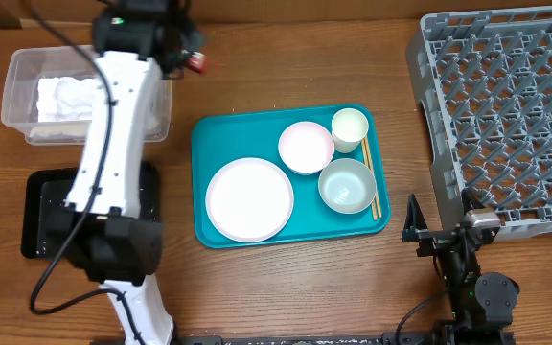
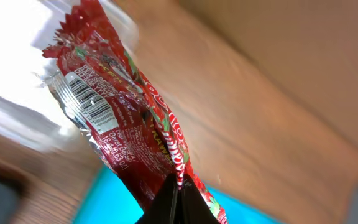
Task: Sort waste into correct bins and load items into the dishwasher
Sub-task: 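Carry the wrapper left and drop it into the clear plastic bin, then hold the left arm still and reach the right gripper toward the tray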
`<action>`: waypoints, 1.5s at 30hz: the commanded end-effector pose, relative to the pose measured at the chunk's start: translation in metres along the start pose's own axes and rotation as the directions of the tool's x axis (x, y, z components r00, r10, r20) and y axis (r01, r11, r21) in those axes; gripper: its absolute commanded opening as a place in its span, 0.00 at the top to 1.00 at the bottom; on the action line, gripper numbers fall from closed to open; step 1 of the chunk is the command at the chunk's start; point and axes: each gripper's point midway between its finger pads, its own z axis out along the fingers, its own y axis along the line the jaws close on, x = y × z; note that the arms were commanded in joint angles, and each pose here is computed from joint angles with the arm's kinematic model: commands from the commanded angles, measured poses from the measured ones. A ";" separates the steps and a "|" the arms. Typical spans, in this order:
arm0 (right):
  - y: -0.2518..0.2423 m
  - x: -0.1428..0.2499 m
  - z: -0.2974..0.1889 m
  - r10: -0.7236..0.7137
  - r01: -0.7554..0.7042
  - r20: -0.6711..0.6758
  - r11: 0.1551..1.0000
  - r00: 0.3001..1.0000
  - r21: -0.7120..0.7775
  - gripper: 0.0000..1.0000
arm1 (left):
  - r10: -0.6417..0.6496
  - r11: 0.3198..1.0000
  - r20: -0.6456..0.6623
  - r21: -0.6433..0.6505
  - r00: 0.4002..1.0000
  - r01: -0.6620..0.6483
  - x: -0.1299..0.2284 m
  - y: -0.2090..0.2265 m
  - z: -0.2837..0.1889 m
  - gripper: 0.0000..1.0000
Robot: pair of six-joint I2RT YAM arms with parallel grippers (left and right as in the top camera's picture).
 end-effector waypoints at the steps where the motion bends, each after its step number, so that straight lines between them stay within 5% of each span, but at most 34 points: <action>1: -0.003 0.001 0.000 -0.001 0.001 0.006 1.000 1.000 0.011 0.00 | -0.023 0.986 0.121 -0.159 0.992 0.043 -0.040 0.049 0.007 0.96; 6: -0.003 0.001 0.000 -0.001 0.001 0.006 1.000 1.000 0.011 0.00 | -0.094 0.974 0.089 -0.198 0.992 0.111 -0.055 0.086 0.035 0.96; 7: -0.003 0.001 0.000 -0.001 0.001 0.006 1.000 1.000 0.011 0.00 | -0.107 0.973 0.067 -0.197 0.992 0.118 -0.053 0.090 0.043 0.90; 11: -0.003 0.001 0.000 -0.001 0.001 0.006 1.000 1.000 0.011 0.00 | -0.139 0.966 -0.022 -0.222 0.990 0.131 -0.041 0.108 0.076 0.37; 13: -0.003 0.001 0.000 -0.001 0.001 0.006 1.000 1.000 0.011 0.00 | -0.146 0.964 -0.059 -0.231 0.988 0.129 -0.036 0.114 0.087 0.28; 19: -0.003 0.001 0.000 -0.001 0.001 0.006 1.000 1.000 0.011 0.00 | -0.169 0.981 -0.136 -0.120 0.976 0.153 -0.030 0.098 0.075 0.27; 26: -0.003 0.001 0.000 -0.001 0.001 0.006 1.000 1.000 0.011 0.00 | -0.043 0.981 -0.178 0.179 0.983 0.075 -0.029 0.049 -0.014 0.28; 28: -0.003 0.001 0.000 -0.001 0.001 0.006 1.000 1.000 0.011 0.00 | -0.050 0.987 -0.118 0.148 0.992 0.068 -0.037 0.059 -0.039 0.28; 33: -0.003 0.001 0.000 -0.001 0.001 0.006 1.000 1.000 0.011 0.00 | -0.093 0.993 0.098 -0.060 0.991 0.099 -0.068 0.117 -0.092 0.00; 45: -0.003 0.001 0.000 -0.001 0.001 0.006 1.000 1.000 0.011 0.00 | -0.220 0.937 0.035 -0.271 0.975 0.221 -0.059 0.207 -0.103 0.00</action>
